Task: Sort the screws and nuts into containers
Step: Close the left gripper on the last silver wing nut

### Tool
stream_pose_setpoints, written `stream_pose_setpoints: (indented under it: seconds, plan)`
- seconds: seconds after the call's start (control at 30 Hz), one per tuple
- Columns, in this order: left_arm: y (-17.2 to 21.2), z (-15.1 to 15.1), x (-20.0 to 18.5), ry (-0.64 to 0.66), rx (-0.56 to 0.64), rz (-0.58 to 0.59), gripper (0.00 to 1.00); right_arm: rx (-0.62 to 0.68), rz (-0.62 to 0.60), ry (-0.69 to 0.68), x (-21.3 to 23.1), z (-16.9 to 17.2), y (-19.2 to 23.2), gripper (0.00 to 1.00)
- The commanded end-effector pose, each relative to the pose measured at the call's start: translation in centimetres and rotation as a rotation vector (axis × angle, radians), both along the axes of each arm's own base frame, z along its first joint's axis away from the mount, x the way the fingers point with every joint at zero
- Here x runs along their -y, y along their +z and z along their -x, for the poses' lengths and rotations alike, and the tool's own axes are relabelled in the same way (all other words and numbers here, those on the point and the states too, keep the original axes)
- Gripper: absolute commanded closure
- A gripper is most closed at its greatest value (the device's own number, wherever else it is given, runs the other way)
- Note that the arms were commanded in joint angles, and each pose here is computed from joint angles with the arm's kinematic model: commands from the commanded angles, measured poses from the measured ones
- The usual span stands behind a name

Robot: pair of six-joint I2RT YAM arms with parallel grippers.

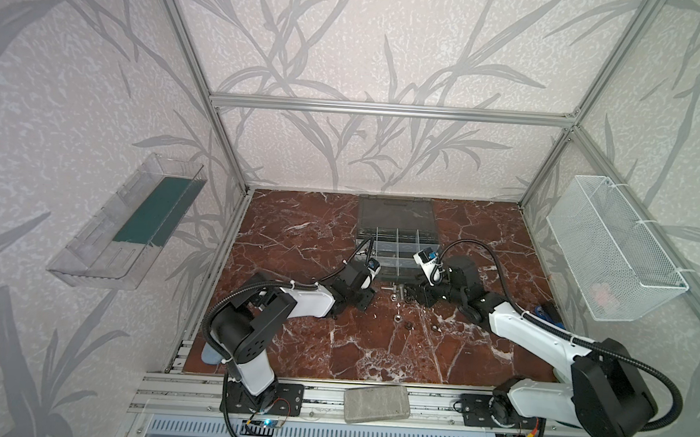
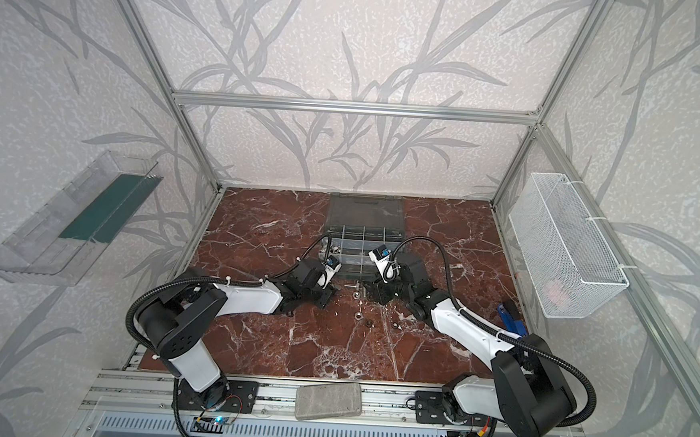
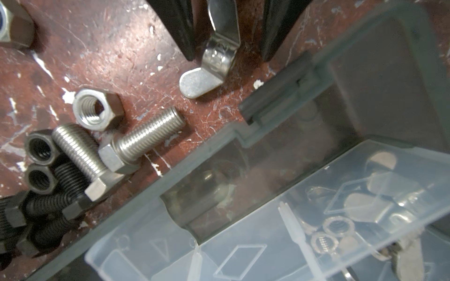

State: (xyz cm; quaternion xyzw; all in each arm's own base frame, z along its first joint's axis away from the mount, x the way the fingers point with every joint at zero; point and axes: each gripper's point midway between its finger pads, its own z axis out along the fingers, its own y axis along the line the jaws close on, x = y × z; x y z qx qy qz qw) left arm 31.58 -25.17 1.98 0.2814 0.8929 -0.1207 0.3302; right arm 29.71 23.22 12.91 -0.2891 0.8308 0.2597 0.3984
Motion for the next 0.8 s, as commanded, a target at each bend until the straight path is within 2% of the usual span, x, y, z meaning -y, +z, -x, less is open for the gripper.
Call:
stream_pose_setpoints:
  seconds: [0.0, 0.1, 0.2, 0.43, 0.77]
  plan:
    - [-3.16, 2.91, -1.27, -0.027, -0.126, -0.070, 0.60, 0.017, -0.002, -0.006, 0.48, 0.23, 0.49, 0.47]
    - [-3.11, 2.89, -1.19, -0.029, -0.124, -0.065, 0.64, 0.018, -0.003, -0.006, 0.48, 0.29, 0.56, 0.46]
    - [-3.23, 2.91, -1.13, -0.031, -0.132, -0.067, 0.72, 0.018, -0.003, -0.007, 0.55, 0.31, 0.59, 0.46]
    - [-3.77, 3.22, -0.89, -0.047, -0.165, -0.078, 1.00, 0.018, -0.006, -0.010, 0.58, 0.26, 0.66, 0.46]
    - [-3.23, 3.39, -1.07, -0.040, -0.159, -0.069, 1.00, 0.021, -0.003, -0.009, 0.64, 0.21, 0.78, 0.46]
